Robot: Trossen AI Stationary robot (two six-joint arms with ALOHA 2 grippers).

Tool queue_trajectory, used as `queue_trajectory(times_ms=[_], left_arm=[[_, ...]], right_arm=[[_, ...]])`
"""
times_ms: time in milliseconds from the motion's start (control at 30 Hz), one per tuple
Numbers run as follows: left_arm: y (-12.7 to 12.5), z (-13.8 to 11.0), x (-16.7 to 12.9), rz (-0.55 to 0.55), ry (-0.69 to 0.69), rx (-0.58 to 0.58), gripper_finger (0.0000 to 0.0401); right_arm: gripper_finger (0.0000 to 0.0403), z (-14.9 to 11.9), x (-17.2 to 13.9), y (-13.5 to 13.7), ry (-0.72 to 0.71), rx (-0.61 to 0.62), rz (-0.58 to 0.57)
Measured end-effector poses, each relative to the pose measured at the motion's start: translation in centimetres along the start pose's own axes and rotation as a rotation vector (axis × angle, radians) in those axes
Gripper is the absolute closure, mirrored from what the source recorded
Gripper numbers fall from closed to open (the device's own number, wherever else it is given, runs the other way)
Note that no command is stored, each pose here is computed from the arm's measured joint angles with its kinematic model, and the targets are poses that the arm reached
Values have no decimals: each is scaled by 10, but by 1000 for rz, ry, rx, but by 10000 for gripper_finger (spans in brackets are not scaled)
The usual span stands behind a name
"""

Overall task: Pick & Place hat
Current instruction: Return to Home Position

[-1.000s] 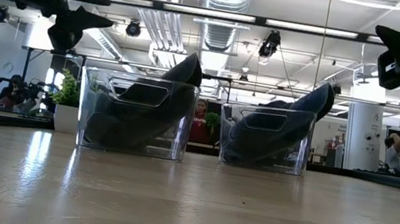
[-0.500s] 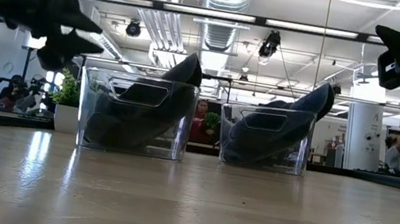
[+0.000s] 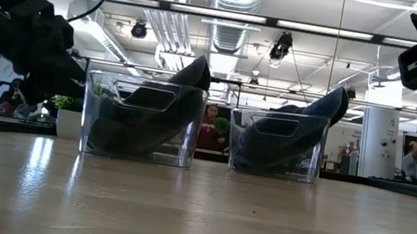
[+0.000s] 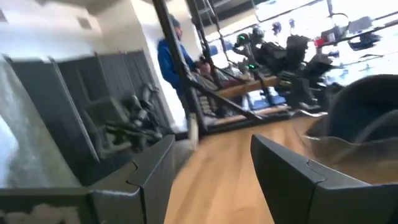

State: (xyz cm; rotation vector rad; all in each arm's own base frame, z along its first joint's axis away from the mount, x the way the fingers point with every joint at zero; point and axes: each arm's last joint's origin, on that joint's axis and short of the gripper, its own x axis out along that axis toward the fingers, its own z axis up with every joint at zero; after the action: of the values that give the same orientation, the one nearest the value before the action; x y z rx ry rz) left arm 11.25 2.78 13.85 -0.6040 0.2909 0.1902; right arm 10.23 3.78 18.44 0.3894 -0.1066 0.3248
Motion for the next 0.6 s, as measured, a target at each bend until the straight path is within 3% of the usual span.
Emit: queue_trajectory(times_ms=[167, 433, 600], left_arm=[[0, 0, 1, 1, 2, 0, 225], [0, -1, 1, 2, 3, -1, 225], [1, -1, 1, 2, 4, -1, 225]], right_arm=[[197, 1, -2, 0, -5, 18, 5], [197, 3, -7, -5, -28, -392, -80], [197, 0, -13, -9, 18, -449, -117]])
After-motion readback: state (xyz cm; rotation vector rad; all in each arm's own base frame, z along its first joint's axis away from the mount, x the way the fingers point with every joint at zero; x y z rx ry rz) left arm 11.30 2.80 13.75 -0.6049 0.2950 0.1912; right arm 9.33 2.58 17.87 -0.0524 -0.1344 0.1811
